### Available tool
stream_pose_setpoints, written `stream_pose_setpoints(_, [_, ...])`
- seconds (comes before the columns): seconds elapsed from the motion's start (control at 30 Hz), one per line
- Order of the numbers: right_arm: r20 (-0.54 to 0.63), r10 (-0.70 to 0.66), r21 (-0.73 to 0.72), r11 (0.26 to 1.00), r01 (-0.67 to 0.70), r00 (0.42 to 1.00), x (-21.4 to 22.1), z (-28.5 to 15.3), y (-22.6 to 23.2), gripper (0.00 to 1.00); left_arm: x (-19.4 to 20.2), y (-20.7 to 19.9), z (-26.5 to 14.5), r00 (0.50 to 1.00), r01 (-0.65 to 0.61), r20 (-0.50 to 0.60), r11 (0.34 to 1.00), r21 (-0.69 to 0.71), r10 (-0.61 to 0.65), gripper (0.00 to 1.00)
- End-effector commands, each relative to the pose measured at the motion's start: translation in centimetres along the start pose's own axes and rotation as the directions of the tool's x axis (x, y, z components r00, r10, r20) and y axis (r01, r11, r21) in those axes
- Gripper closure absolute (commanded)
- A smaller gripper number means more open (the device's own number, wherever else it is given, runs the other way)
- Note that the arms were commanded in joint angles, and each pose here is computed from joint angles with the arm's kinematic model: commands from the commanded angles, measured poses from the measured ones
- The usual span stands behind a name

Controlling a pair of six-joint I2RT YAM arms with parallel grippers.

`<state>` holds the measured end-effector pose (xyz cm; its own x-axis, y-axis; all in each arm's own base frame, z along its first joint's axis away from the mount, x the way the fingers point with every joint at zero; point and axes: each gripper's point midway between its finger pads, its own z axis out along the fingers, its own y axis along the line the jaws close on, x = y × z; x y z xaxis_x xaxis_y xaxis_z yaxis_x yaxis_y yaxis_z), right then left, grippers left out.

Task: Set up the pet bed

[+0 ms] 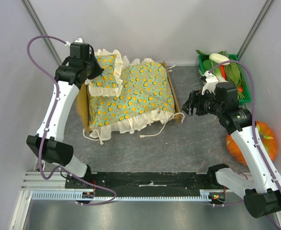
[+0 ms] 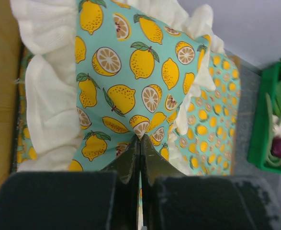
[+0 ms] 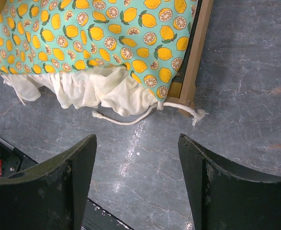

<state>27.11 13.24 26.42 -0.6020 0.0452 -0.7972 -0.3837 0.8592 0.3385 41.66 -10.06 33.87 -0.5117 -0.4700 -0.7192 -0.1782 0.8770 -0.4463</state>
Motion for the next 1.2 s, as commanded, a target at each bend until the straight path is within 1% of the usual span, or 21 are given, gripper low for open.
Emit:
stream_pose_setpoints(0.0, [0.048, -0.019, 0.002, 1.0, 0.019, 0.999, -1.4, -0.9, 0.4, 0.23, -2.5, 1.7, 0.7, 0.987, 0.097, 0.138, 0.988, -0.122, -0.08, 0.98])
stream_pose_setpoints(0.07, [0.039, -0.016, 0.002, 1.0, 0.016, 0.999, -1.2, -0.7, 0.4, 0.23, -1.8, 2.2, 1.4, 0.987, 0.125, 0.123, 0.98, -0.153, -0.107, 0.98])
stream_pose_setpoints(0.23, [0.037, -0.014, -0.002, 1.0, 0.014, 0.999, -1.2, -0.6, 0.4, 0.24, 1.1, 3.7, 4.7, 0.993, 0.116, 0.047, 0.971, -0.21, -0.109, 0.98])
stream_pose_setpoints(0.33, [0.037, -0.021, 0.009, 1.0, 0.021, 0.999, -1.1, -0.9, 0.3, 0.23, 2.5, 5.5, 5.8, 0.991, 0.136, 0.05, 0.955, -0.265, -0.127, 0.98])
stream_pose_setpoints(0.43, [0.033, -0.024, 0.011, 1.0, 0.024, 0.999, -1.0, -0.9, 0.2, 0.23, 3.4, 7.0, 6.4, 0.989, 0.149, 0.054, 0.937, -0.316, -0.139, 0.98])
stream_pose_setpoints(0.53, [0.025, -0.033, 0.016, 0.999, 0.033, 0.999, -0.9, -0.9, 0.1, 0.23, 4.8, 8.5, 6.6, 0.99, 0.142, 0.028, 0.919, -0.367, -0.142, 0.98])
stream_pose_setpoints(0.7, [0.022, -0.04, 0.014, 0.999, 0.04, 0.999, -0.9, -1.0, 0.1, 0.23, 6.1, 11.9, 6.9, 0.976, 0.202, 0.012, 0.886, -0.417, -0.217, 0.98])
stream_pose_setpoints(0.73, [0.02, -0.041, 0.014, 0.999, 0.041, 0.999, -0.9, -0.9, 0.1, 0.23, 6.8, 12.8, 7.2, 0.976, 0.195, -0.005, 0.882, -0.43, -0.219, 0.98])
stream_pose_setpoints(0.8, [0.017, -0.042, 0.012, 0.999, 0.041, 0.999, -0.7, -0.9, 0.1, 0.23, 6.8, 13.9, 7.1, 0.976, 0.198, 0.01, 0.867, -0.457, -0.217, 0.98])
stream_pose_setpoints(0.83, [0.013, -0.04, 0.012, 0.999, 0.04, 0.999, -0.6, -0.9, 0.1, 0.23, 7.3, 14.4, 7.3, 0.978, 0.183, -0.003, 0.868, -0.462, -0.208, 0.98])
stream_pose_setpoints(0.97, [0.009, -0.034, 0.007, 0.999, 0.034, 0.999, -0.4, -0.7, 0.1, 0.23, 7.0, 13.6, 8.1, 0.985, 0.132, -0.043, 0.901, -0.414, -0.164, 0.98])
stream_pose_setpoints(1.0, [0.008, -0.031, 0.004, 1.0, 0.031, 0.999, -0.4, -0.7, 0.1, 0.23, 7.3, 13.1, 8.5, 0.985, 0.116, -0.069, 0.911, -0.395, -0.156, 0.98])
stream_pose_setpoints(1.07, [0.005, -0.027, 0.001, 1.0, 0.027, 1.0, -0.3, -0.6, 0.2, 0.23, 6.1, 11.6, 8.2, 0.989, 0.095, -0.07, 0.93, -0.355, -0.128, 0.98])
stream_pose_setpoints(1.17, [0.009, -0.026, 0.002, 1.0, 0.026, 1.0, -0.4, -0.6, 0.2, 0.23, 4.1, 9.5, 6.8, 0.995, 0.077, -0.033, 0.945, -0.318, -0.092, 0.98])
